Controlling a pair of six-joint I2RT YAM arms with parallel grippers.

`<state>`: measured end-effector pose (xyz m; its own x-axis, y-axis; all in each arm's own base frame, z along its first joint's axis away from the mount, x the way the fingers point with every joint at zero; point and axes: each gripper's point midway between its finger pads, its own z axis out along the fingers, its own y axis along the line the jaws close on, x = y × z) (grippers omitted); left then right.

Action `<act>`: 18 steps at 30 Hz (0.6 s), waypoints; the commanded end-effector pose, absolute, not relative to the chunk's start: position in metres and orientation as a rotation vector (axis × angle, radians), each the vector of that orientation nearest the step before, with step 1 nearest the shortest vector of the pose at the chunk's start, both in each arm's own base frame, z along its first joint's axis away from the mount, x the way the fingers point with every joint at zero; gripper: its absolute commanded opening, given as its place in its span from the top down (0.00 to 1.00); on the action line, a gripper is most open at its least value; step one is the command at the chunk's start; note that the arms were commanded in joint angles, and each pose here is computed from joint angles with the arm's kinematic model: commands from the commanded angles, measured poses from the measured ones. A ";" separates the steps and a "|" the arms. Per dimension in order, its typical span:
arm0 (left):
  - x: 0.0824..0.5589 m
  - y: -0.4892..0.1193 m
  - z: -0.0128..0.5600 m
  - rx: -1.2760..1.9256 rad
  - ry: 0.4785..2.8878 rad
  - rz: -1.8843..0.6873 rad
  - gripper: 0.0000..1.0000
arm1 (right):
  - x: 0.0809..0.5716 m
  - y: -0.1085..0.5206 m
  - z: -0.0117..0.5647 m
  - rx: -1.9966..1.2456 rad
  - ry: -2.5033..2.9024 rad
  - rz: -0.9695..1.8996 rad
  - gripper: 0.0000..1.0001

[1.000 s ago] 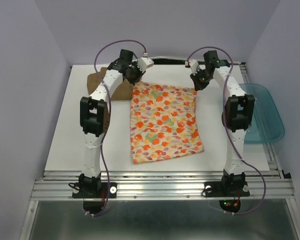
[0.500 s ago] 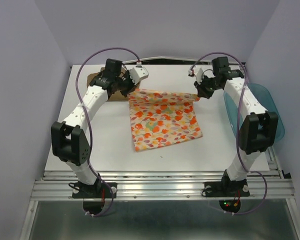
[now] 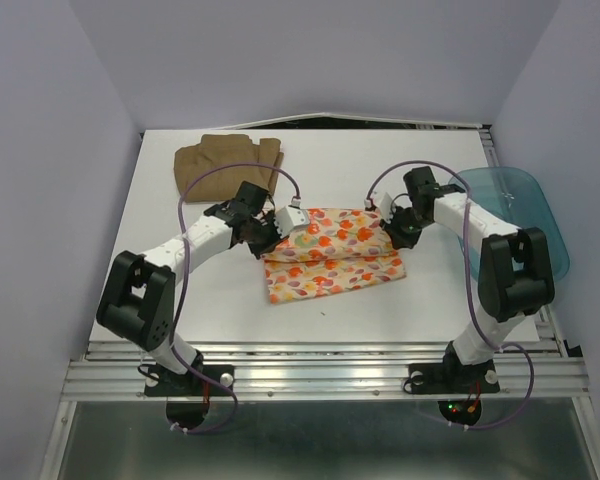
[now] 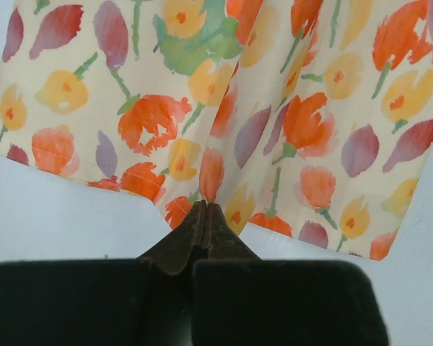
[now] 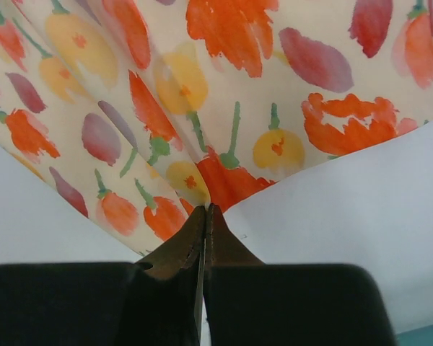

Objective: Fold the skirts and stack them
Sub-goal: Fold the skirt

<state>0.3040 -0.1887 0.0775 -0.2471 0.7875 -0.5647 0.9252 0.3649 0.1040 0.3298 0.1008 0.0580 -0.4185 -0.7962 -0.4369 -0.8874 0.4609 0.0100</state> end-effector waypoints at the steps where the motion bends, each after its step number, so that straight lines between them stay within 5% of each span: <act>1: 0.324 -0.189 0.083 1.389 2.097 -0.277 1.00 | 0.366 0.100 0.081 -1.346 2.266 0.214 0.99; 9: 0.336 -0.196 0.135 1.361 2.044 -0.274 1.00 | 0.395 0.103 0.137 -1.301 2.179 0.148 0.99; 18: 0.282 -0.195 0.153 1.456 2.001 -0.346 1.00 | 0.350 0.095 0.142 -1.422 2.162 0.144 0.99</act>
